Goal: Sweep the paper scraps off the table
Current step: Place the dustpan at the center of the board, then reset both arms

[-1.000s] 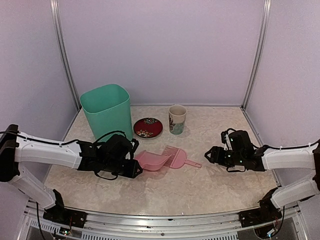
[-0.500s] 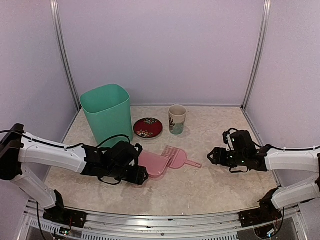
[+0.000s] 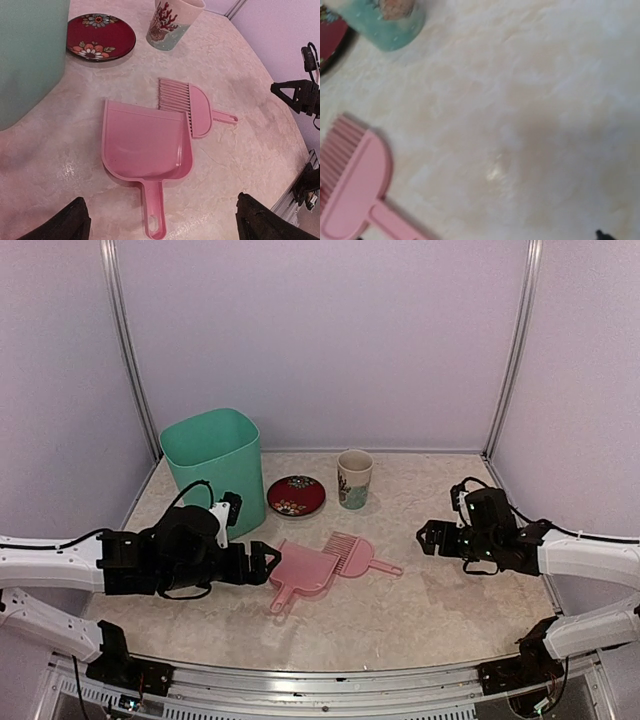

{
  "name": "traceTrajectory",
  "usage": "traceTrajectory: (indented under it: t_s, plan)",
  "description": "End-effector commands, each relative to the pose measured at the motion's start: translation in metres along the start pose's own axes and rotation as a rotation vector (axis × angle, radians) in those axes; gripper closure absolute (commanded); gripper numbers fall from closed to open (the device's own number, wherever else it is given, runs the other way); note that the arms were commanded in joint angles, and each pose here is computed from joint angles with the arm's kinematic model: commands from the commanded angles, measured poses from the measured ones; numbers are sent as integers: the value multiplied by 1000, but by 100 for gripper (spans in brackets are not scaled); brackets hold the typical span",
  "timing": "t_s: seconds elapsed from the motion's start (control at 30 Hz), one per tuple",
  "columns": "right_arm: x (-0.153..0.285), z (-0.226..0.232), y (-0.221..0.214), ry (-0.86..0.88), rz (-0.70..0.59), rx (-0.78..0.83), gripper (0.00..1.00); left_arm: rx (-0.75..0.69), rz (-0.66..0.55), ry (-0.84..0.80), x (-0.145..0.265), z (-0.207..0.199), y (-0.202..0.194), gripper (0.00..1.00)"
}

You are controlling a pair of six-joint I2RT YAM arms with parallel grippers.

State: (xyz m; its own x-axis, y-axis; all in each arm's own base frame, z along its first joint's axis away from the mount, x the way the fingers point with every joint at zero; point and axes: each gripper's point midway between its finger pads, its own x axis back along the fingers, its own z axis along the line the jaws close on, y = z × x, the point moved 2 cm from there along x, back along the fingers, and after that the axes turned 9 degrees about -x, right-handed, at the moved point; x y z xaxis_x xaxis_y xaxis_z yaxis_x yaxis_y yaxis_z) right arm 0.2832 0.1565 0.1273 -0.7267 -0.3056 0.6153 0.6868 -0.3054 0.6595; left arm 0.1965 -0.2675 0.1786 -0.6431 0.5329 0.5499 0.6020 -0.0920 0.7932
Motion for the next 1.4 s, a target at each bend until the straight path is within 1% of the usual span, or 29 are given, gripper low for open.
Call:
traceTrajectory:
  t_s: [0.0, 0.1, 0.23, 0.33, 0.43, 0.57, 0.7, 0.87, 0.93, 1.0, 1.07, 1.13, 1.2, 1.27, 1.33, 1.37]
  plan:
    - [7, -7, 29, -73, -139, 57, 0, 45, -119, 103, 13, 25, 11, 1]
    - [10, -12, 43, -116, -224, 97, 0, 111, -122, 199, 18, 52, 6, 1]
    - [16, -14, 60, -150, -335, 204, 0, 251, -95, 306, 20, 96, -4, 1]
    - [19, -14, 69, -172, -399, 294, 0, 323, -121, 357, 28, 119, -3, 1]
    - [18, -17, 76, -208, -440, 372, 0, 379, -150, 448, 41, 145, 0, 1]
    - [9, -30, 82, -269, -446, 447, 0, 451, -137, 608, 57, 190, -2, 1]
    - [-2, -46, 87, -317, -428, 448, 0, 447, -137, 701, 72, 224, 7, 1]
    - [-11, -59, 96, -312, -424, 444, 0, 408, -196, 820, 85, 257, 28, 1]
    - [-12, -65, 102, -314, -430, 426, 0, 341, -216, 847, 84, 263, 39, 1]
    - [-11, -68, 109, -275, -459, 417, 0, 264, -234, 877, 81, 268, 47, 1]
    - [-8, -79, 115, -275, -508, 420, 0, 162, -243, 890, 74, 273, 53, 1]
    - [-10, -92, 115, -275, -513, 415, 0, 88, -263, 903, 69, 278, 61, 1]
    - [-10, -109, 113, -305, -530, 413, 0, 52, -264, 906, 61, 286, 63, 1]
    - [-7, -120, 112, -297, -571, 409, 0, 38, -280, 900, 59, 299, 65, 1]
    - [-5, -120, 116, -272, -604, 442, 0, 38, -307, 852, 54, 306, 65, 1]
    - [0, -117, 118, -256, -646, 461, 0, 44, -323, 835, 54, 310, 65, 1]
